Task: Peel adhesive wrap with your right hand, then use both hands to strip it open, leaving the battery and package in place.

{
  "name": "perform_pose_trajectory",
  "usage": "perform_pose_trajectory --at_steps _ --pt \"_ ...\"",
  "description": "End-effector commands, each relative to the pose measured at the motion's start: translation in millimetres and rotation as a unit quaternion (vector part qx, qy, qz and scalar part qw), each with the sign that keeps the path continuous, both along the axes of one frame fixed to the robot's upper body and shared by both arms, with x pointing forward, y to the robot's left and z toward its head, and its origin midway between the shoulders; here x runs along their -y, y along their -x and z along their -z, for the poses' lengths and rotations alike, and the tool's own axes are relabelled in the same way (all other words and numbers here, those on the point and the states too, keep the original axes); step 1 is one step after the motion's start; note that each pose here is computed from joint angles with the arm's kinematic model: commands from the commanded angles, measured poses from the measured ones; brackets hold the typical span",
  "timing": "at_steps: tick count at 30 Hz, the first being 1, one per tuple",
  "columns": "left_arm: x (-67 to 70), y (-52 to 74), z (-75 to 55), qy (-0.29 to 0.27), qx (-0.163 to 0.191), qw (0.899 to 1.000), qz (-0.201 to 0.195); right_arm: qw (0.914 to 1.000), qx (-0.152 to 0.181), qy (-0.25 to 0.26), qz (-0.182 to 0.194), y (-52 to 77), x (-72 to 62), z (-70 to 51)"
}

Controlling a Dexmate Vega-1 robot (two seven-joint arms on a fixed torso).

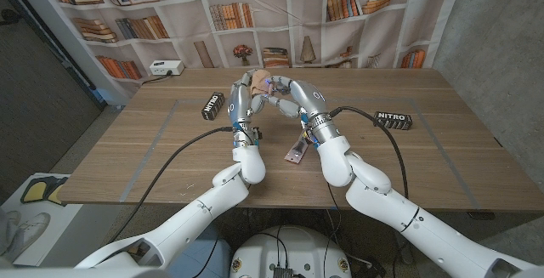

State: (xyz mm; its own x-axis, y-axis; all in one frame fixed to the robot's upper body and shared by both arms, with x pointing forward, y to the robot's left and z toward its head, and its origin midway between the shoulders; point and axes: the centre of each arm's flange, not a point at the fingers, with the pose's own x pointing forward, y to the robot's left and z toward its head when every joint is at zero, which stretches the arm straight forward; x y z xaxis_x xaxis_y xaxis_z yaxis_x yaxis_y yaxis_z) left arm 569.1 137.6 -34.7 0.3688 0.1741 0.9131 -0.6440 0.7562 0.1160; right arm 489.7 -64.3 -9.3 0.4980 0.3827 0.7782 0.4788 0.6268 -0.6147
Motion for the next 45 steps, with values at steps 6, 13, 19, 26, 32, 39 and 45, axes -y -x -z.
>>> perform_pose_trajectory --at_steps 6,13,19,26,32,39,45 --pt "2.8 5.8 3.3 0.002 0.003 1.0 0.003 0.9997 0.016 -0.008 0.019 -0.9 -9.9 6.0" --pt "3.0 7.1 3.8 -0.001 0.002 1.0 0.006 0.9992 0.022 -0.011 0.031 -1.6 -11.4 8.1" --pt "3.7 7.3 4.9 -0.003 0.003 1.0 0.007 0.9988 0.029 -0.018 0.035 -1.7 -12.3 9.3" --pt "4.4 7.8 6.8 -0.004 0.003 1.0 0.008 0.9983 0.037 -0.026 0.037 -0.5 -10.8 11.9" --pt "5.6 8.3 7.6 -0.004 0.002 1.0 0.009 0.9975 0.046 -0.036 0.04 1.9 -7.9 13.8" --pt "7.4 9.4 6.7 -0.005 0.005 1.0 0.011 0.9966 0.055 -0.043 0.045 3.2 -7.1 14.5" --pt "7.8 11.4 8.1 -0.007 0.005 1.0 0.01 0.9958 0.061 -0.053 0.043 4.4 -4.6 15.2"
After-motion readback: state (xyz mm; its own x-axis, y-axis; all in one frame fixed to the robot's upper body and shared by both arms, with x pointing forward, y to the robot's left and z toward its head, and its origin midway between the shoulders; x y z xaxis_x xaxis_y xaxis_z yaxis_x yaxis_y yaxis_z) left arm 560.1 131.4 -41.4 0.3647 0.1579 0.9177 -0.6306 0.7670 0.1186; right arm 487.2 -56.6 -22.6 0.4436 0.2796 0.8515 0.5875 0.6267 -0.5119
